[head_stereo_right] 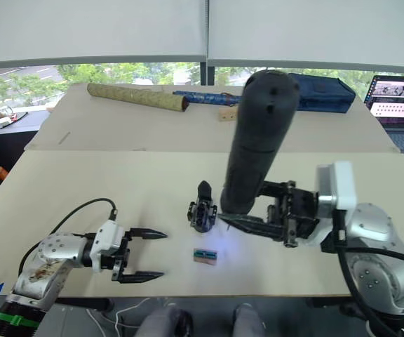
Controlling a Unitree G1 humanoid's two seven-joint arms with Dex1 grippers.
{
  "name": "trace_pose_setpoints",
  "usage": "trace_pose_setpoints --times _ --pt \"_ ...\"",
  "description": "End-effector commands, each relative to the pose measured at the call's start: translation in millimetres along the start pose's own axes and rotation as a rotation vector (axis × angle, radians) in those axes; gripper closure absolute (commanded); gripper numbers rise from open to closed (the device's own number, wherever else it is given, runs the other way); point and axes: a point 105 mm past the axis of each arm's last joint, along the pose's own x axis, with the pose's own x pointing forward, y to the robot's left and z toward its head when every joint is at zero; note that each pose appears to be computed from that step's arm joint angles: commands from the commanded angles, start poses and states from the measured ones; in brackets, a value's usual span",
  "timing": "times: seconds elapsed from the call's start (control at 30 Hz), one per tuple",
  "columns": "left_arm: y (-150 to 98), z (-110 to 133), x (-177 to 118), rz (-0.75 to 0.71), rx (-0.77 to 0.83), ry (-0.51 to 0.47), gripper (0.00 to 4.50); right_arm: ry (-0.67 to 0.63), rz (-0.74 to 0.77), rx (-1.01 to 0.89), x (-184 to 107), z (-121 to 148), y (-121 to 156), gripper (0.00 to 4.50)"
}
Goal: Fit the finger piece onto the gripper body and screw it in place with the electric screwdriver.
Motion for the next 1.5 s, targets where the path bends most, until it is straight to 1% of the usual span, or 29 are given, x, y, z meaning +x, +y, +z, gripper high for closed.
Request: trace_pose_setpoints --times 0.03,0.2,0.57,0.67,0.8,1.03,1.5 --pt "5 4 9 0.018 0.044 0.006 0.01 -0.051 0.04 -0.027 13 6 7 2.6" --pt "-4 -2 21 -0.021 0.054 0.016 0.01 -0.066 0.069 -0.003 17 -7 11 2.6" --pt "-5 -7 35 -0.03 0.032 0.013 0.01 -0.036 0.095 0.009 22 -31 10 2.6" --pt "-4 -8 35 -0.005 0.02 0.014 0.01 -0.034 0.1 0.006 24 -33 9 2.6" --pt "-8 -11 34 -0.007 0.012 0.03 0.01 -0.024 0.102 0.0 26 -37 7 2.6" --pt "-6 -13 34 0.008 0.001 0.04 0.01 -0.017 0.112 -0.01 29 -43 6 2.6" --pt "-3 -17 31 0.015 0.001 0.058 0.01 -0.004 0.109 -0.018 26 -55 2 2.6"
